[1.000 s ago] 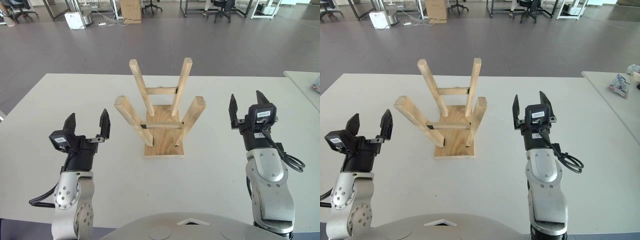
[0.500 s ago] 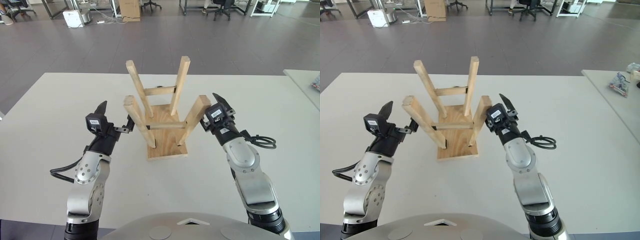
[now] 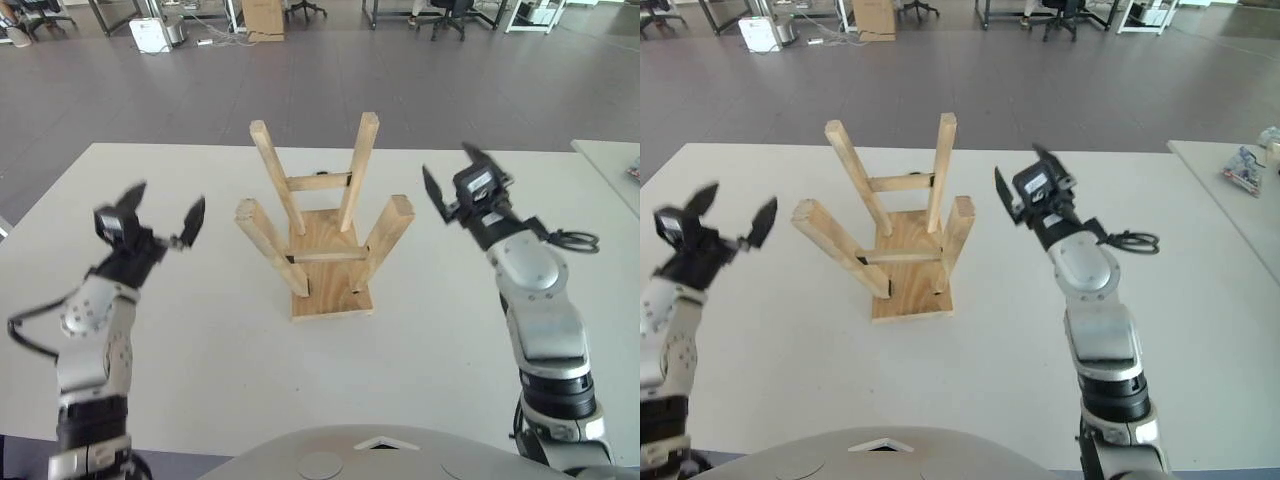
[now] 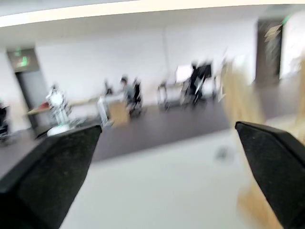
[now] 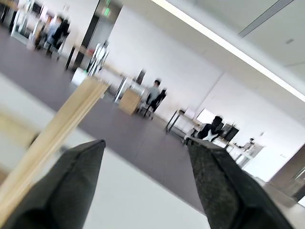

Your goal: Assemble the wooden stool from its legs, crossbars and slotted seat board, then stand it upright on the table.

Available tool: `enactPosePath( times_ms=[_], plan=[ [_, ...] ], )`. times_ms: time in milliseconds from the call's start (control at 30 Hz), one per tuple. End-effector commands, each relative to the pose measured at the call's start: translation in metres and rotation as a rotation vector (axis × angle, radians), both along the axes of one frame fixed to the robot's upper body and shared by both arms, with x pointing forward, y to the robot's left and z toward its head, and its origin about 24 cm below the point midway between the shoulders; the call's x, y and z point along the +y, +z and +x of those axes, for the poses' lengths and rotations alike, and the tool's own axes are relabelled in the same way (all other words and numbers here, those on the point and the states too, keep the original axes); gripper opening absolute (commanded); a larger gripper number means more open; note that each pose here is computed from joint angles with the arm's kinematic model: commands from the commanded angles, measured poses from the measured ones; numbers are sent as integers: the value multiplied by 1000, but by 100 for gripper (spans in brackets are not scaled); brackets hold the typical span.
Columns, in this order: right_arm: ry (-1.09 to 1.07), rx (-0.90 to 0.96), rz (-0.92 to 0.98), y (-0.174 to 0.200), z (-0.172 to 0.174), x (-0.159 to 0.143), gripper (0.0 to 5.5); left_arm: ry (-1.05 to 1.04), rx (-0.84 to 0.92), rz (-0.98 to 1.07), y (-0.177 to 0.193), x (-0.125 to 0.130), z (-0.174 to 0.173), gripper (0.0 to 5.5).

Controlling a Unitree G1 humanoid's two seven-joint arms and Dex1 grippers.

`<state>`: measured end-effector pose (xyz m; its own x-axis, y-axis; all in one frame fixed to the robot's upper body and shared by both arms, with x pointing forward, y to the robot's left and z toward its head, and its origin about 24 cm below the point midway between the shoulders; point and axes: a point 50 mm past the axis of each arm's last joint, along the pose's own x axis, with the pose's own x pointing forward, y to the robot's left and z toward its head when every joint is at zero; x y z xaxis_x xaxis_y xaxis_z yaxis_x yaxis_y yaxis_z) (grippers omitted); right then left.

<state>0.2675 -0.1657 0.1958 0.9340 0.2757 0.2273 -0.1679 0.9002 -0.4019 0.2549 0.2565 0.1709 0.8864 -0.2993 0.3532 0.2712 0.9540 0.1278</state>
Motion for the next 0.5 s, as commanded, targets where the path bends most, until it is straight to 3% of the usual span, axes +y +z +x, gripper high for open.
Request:
enactPosePath(
  times_ms=[33,133,200,300,367,433,500],
  plan=[
    [140,-171,279,70,-2,7,319,-203,-207,-116,92,-35,9,520],
    [307,-204,466,102,-16,18,319,-399,-173,-220,127,-68,-4,520],
    [358,-65,457,83,-19,32,319,-477,7,-233,109,-84,-14,520],
    [416,348,413,5,-37,62,319,-538,540,-220,21,-100,-48,520],
    [419,482,400,-21,-49,72,319,-458,872,-247,-43,-90,-68,520],
    [406,490,383,-23,-48,74,319,-335,1018,-313,-81,-69,-77,520],
    [383,472,377,-21,-44,73,319,-285,985,-325,-81,-59,-72,520]
  ],
)
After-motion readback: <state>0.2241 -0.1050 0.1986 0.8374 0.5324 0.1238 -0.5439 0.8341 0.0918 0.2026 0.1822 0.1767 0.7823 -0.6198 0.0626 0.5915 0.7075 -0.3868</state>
